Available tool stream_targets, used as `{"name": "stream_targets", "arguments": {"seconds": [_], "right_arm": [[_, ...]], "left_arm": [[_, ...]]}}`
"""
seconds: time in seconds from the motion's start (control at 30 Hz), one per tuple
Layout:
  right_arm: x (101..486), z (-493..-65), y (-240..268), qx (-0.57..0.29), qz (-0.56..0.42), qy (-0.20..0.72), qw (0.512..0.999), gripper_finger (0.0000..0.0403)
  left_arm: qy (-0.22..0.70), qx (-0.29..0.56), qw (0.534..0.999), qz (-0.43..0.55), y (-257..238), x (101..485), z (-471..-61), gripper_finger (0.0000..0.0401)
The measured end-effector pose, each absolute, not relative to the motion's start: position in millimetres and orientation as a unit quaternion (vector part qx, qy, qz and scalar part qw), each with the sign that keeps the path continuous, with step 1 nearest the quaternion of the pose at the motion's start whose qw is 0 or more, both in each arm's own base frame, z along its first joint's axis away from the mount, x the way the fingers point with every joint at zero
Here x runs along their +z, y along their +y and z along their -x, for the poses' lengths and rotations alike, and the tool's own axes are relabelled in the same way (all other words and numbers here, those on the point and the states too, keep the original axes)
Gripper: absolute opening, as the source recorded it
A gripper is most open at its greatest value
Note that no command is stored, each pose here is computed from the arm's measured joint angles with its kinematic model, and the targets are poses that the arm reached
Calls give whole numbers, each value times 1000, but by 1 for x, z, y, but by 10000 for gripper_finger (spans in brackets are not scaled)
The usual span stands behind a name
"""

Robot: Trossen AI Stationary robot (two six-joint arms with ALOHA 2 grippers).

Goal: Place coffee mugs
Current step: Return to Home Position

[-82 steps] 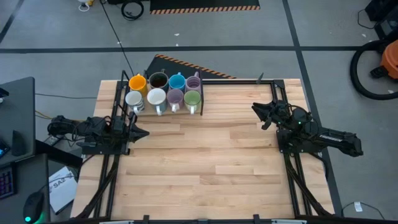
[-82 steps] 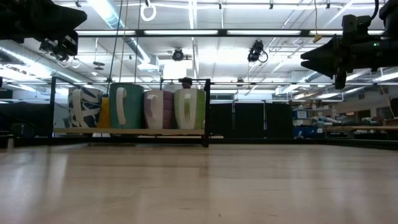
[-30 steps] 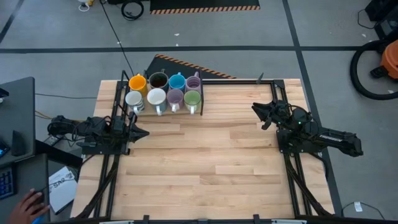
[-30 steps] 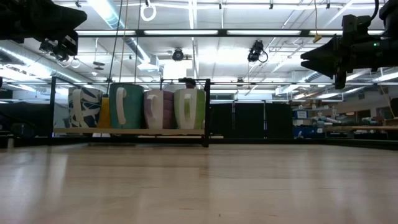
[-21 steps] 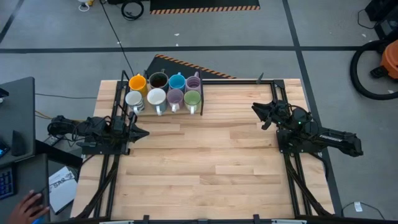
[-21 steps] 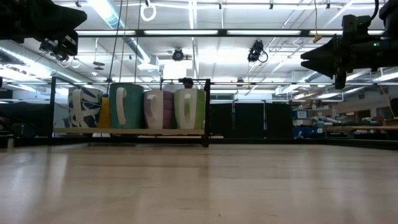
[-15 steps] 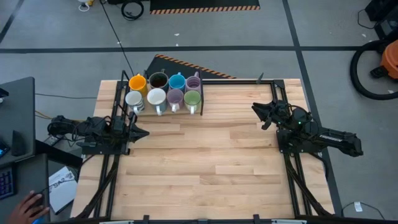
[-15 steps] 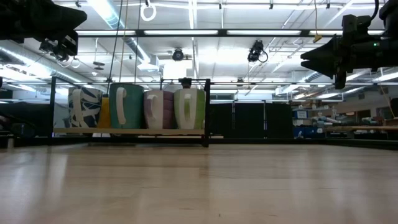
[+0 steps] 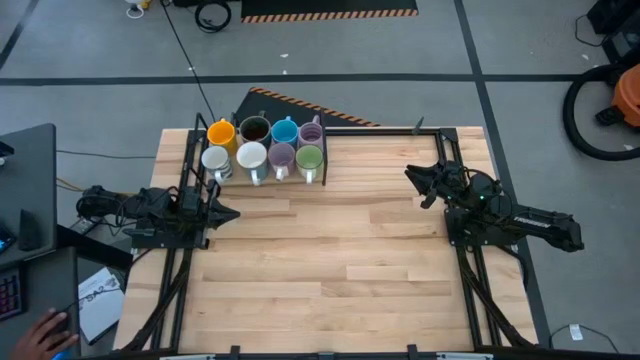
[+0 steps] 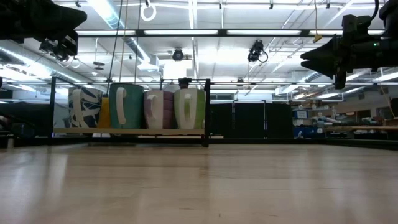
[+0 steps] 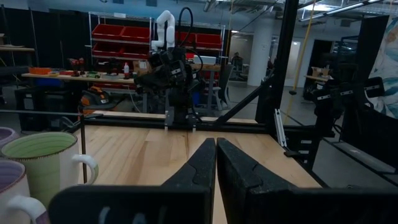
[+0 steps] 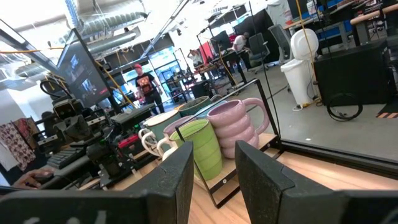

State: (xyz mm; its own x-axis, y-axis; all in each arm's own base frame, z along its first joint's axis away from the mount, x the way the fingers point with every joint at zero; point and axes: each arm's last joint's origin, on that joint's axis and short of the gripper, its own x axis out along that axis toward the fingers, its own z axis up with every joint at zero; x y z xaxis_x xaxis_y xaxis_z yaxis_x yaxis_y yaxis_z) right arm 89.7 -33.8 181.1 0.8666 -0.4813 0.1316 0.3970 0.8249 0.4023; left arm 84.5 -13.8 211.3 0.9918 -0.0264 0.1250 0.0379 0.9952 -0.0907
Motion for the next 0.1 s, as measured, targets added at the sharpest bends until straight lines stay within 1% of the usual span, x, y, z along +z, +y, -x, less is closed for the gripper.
{"name": "stream_targets", "arguments": {"seconds": [0.1], "right_arm": [[181,-90,-34,-232,-184,-114,948,123]], "left_arm": [[-62,-16,997,47,-14,211,-85,21]]}}
